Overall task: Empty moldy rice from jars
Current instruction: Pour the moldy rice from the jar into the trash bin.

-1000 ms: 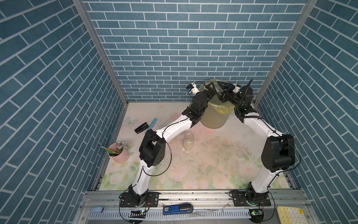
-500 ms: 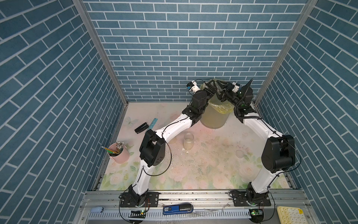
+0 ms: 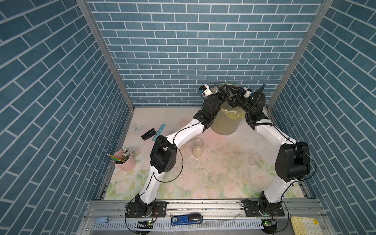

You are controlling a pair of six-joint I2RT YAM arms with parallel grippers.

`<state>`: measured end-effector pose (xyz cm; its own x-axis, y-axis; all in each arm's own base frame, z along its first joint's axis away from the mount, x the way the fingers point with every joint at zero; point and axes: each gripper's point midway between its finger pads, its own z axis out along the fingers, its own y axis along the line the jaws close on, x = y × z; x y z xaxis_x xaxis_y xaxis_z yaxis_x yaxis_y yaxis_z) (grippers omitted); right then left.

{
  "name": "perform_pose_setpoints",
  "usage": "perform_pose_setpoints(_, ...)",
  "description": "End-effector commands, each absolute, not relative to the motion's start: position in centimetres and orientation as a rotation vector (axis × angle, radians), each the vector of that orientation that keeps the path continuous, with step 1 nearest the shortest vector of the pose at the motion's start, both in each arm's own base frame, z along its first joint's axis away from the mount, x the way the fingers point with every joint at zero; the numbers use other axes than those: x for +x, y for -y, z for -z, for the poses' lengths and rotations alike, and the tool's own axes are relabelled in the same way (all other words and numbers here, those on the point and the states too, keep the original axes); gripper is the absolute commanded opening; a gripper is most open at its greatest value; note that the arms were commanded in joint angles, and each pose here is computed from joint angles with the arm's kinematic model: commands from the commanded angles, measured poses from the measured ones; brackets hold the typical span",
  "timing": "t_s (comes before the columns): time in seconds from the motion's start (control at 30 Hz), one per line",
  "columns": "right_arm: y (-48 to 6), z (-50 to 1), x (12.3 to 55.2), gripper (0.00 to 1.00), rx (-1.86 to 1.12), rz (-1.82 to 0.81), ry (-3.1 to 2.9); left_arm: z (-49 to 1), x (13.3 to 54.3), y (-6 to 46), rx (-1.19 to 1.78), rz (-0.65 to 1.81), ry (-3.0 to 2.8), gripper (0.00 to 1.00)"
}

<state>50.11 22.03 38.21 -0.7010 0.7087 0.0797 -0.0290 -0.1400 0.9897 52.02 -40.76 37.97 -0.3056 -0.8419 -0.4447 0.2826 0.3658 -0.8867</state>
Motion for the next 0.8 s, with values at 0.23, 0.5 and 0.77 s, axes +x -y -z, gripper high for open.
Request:
perform_pose_setpoints(0.23,-22.1,-42.3,47.9,0.0,0.664,-1.977,-1.54,-38.4,51.9,41.0,-0.503,1.211,-1.473,0.57)
perform_pose_setpoints(0.5,-21.8,-41.9,47.7,0.25,0.666,-1.96,-1.56,-38.3,51.8,41.1,-0.467,1.187,-1.483,0.45)
perform_pose_setpoints(0.77,-20.4,-39.9,47.5,0.61,0.75,-1.809,-1.675,-37.8,51.8,40.1,-0.467,1.146,-1.479,0.43)
